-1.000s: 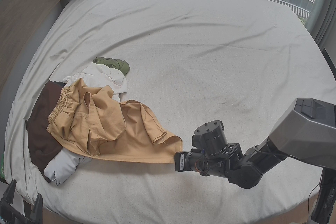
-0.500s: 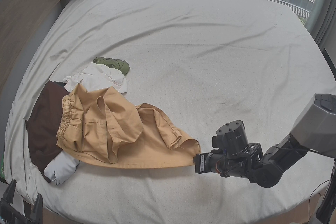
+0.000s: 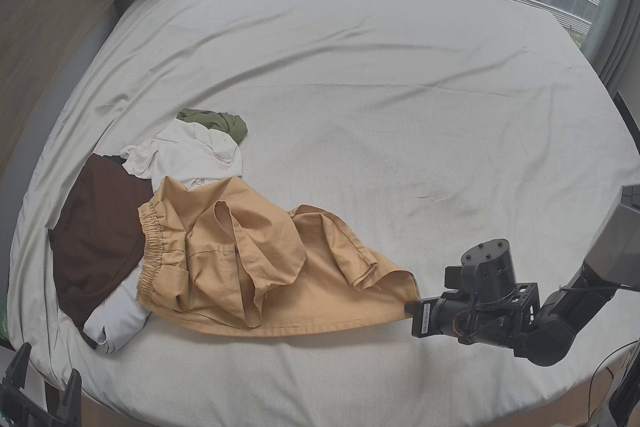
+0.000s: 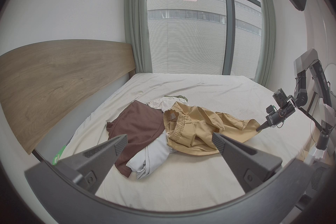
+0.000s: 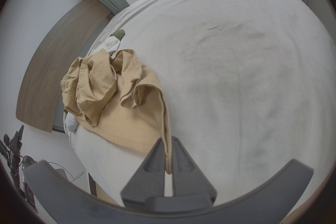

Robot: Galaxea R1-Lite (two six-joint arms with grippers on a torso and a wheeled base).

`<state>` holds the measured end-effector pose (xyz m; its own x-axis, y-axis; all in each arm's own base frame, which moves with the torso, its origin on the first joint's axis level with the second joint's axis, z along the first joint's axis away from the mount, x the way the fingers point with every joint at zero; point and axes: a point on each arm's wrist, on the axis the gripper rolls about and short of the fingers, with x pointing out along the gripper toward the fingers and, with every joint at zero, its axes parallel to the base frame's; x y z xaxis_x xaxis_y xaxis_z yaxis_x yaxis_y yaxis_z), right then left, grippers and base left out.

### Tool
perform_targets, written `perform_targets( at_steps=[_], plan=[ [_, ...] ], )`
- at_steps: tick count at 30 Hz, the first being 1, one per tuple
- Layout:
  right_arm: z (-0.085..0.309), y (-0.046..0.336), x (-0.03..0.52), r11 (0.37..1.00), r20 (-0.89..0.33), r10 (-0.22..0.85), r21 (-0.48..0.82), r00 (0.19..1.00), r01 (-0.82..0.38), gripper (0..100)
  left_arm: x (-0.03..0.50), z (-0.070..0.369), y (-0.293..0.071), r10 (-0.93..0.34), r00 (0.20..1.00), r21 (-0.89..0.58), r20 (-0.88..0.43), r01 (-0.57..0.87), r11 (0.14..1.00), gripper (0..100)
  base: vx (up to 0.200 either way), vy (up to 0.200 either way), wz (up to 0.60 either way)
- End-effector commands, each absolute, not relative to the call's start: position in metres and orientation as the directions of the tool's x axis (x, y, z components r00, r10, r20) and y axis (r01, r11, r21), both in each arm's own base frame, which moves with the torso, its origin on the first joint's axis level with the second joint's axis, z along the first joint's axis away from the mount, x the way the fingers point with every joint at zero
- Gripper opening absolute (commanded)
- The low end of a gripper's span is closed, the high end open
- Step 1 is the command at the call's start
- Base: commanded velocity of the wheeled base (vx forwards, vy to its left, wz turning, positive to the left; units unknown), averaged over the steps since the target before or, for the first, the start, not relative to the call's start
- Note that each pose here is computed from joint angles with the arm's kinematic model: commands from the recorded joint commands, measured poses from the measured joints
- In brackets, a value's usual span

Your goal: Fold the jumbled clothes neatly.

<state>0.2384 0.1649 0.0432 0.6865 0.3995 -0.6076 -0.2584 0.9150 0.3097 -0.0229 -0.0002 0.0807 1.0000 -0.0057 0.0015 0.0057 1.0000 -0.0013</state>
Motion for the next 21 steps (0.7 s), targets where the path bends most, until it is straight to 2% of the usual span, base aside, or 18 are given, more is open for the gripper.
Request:
perform_targets(
  at_steps=[1, 21],
  plan=[
    [0.05, 0.147, 0.231, 0.921, -0.595, 0.383, 0.31, 0.707, -0.237, 0, -0.023, 0.075, 0.0, -0.006, 1.0, 0.0, 0.0, 0.006, 1.0, 100, 0.0, 0.0, 0.0],
    [0.043, 0.101, 0.211, 0.936, -0.626, 0.321, 0.322, 0.711, -0.139, 0, -0.023, 0.075, 0.0, -0.006, 1.0, 0.0, 0.0, 0.006, 1.0, 100, 0.0, 0.0, 0.0]
  ],
)
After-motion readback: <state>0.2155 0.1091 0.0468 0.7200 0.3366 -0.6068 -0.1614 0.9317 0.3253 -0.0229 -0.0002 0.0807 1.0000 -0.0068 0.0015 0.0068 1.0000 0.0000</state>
